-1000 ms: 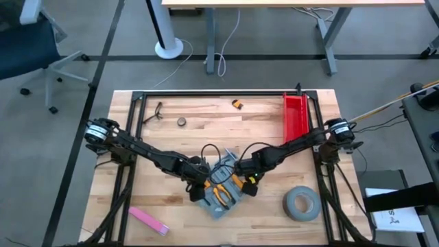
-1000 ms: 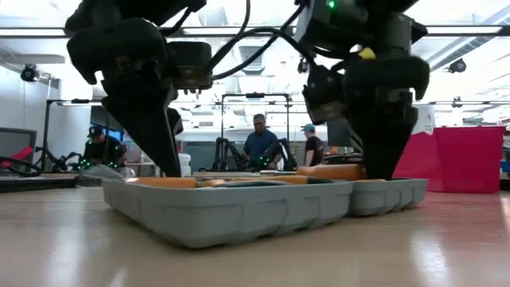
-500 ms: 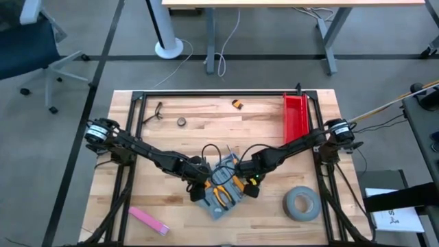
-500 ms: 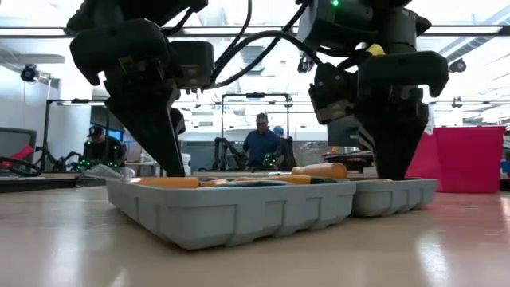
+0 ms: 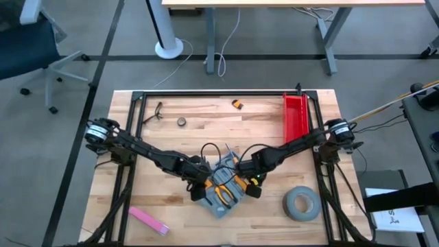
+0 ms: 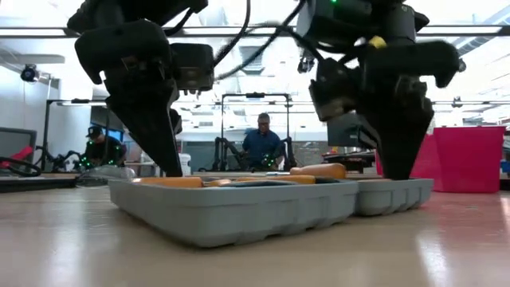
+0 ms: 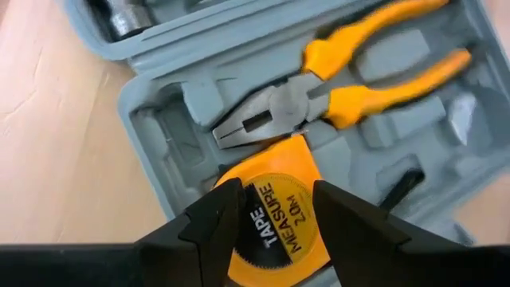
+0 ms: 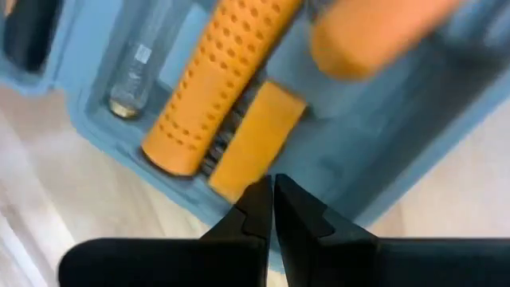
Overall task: Prefit tool cases
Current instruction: Adjust the bottom yellow screwdriver bit set in the gray pre-fit tool case
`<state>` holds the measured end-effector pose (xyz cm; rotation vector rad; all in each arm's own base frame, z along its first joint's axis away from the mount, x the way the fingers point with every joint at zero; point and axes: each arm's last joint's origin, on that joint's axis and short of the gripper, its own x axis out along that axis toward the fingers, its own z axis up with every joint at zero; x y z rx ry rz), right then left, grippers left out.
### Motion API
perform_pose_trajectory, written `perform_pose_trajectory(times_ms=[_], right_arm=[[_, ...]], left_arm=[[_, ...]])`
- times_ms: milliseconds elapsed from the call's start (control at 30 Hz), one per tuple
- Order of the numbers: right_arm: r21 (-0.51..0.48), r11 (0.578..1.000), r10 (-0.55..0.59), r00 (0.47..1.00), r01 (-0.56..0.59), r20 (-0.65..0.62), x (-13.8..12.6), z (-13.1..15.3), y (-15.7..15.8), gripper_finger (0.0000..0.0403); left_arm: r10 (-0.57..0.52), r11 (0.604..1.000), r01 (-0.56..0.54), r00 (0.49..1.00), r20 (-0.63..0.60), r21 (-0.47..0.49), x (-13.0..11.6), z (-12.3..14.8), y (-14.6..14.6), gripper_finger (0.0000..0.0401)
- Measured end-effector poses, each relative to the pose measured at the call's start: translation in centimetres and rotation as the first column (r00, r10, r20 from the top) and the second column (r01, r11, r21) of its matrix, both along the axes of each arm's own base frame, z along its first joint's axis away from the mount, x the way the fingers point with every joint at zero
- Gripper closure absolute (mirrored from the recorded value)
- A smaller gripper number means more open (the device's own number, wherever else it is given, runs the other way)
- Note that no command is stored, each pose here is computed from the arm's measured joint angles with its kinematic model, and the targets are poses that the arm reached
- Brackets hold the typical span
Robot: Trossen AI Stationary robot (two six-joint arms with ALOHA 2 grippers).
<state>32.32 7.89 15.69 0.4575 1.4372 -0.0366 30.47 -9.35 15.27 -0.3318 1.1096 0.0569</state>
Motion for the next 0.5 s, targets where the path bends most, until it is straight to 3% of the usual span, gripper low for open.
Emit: perform_pose_trajectory(times_ms=[67, 233, 367, 500], right_arm=[[0.005, 1.000, 0.012, 1.000, -0.012, 0.025, 0.3, 0.0, 0.1, 0.0403], [-0.028, 1.000, -0.006, 0.997, 0.004, -0.077, -0.7, -0.1, -0.4, 0.0403], [0.009, 1.000, 0.007, 1.000, -0.007, 0.007, 0.2, -0.1, 0.2, 0.0403], [-0.030, 1.000, -0.002, 0.997, 0.000, -0.081, -0.7, 0.0, -0.2, 0.0403]], left_arm=[[0.001, 1.000, -0.001, 1.000, -0.003, 0.001, -0.1, 0.0, 0.0, 0.0231], [0.012, 1.000, -0.012, 1.000, 0.005, -0.008, 0.1, 0.0, 0.0, 0.0234], [0.018, 1.000, -0.018, 1.000, -0.003, -0.008, 0.0, 0.0, 0.0, 0.0230], [0.021, 1.000, -0.021, 1.000, 0.005, -0.012, 0.1, 0.0, 0.0, 0.0225]])
